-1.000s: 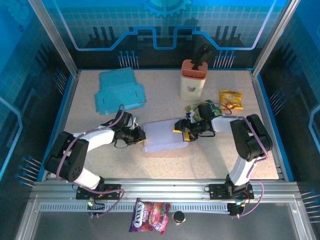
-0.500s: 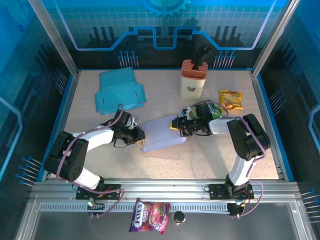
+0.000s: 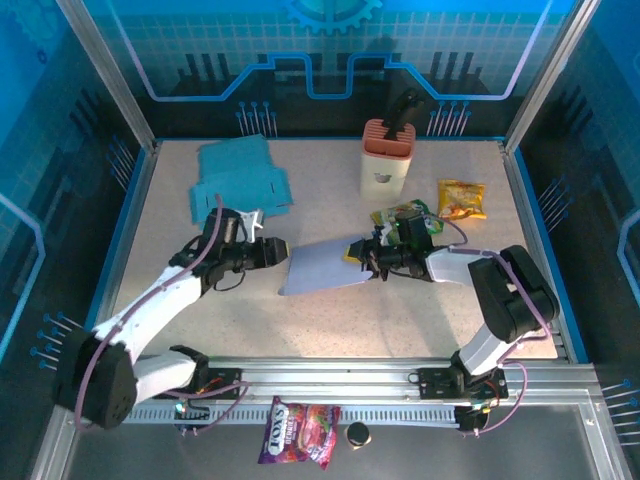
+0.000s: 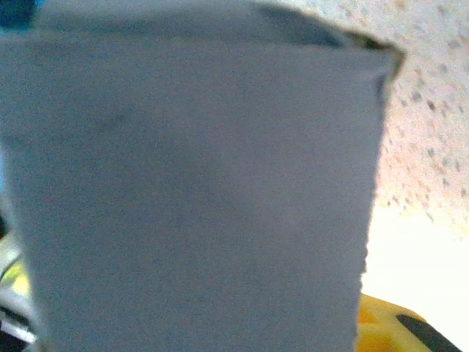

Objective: Fold the paper box

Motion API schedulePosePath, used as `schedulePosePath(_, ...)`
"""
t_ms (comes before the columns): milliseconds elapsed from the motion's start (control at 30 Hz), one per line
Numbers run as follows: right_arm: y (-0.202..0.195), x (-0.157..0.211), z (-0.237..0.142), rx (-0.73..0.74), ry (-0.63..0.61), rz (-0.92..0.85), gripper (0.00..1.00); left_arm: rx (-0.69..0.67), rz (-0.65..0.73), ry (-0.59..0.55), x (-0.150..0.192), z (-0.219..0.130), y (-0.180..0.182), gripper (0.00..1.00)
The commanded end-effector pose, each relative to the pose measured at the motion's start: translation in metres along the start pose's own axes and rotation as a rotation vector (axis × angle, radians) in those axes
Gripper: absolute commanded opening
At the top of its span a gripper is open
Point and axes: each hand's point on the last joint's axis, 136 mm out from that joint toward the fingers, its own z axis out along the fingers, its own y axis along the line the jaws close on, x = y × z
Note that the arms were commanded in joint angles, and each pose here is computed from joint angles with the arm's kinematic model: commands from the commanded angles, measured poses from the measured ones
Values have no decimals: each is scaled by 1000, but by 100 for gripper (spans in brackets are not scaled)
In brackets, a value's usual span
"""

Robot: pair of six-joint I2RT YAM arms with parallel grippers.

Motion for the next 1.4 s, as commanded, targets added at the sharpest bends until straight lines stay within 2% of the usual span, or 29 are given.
schedulePosePath(0, -14, 3, -10, 38, -39, 295, 34, 186, 379, -31, 5, -23, -60, 60)
schedulePosePath(133, -35, 24, -20, 109, -22, 541, 34, 279, 706, 158, 50, -29, -94, 65)
schedulePosePath(267, -50, 41, -30, 123, -24, 732, 32, 246, 1020, 165, 70, -24, -99, 72)
schedulePosePath(433, -64, 51, -39, 134, -18, 837, 32, 252, 1196, 199, 75, -15, -97, 78)
schedulePosePath(600, -74, 50, -45, 145, -31, 895, 32, 287, 1282, 270, 89, -1, -93, 78)
schedulePosePath(867, -85, 49, -47, 160, -6, 927, 34, 178, 1345, 286, 80, 34, -72, 80)
schedulePosePath(1100, -92, 47, -50, 165, -1, 948, 34, 167, 1348, 301, 79, 53, -67, 79)
schedulePosePath(1200, -93, 44, -52, 166, -2, 952, 37, 160, 1333, 320, 79, 63, -64, 73)
schedulePosePath(1367, -88, 35, -59, 156, -12, 949, 45, 172, 1281, 352, 75, 75, -70, 51)
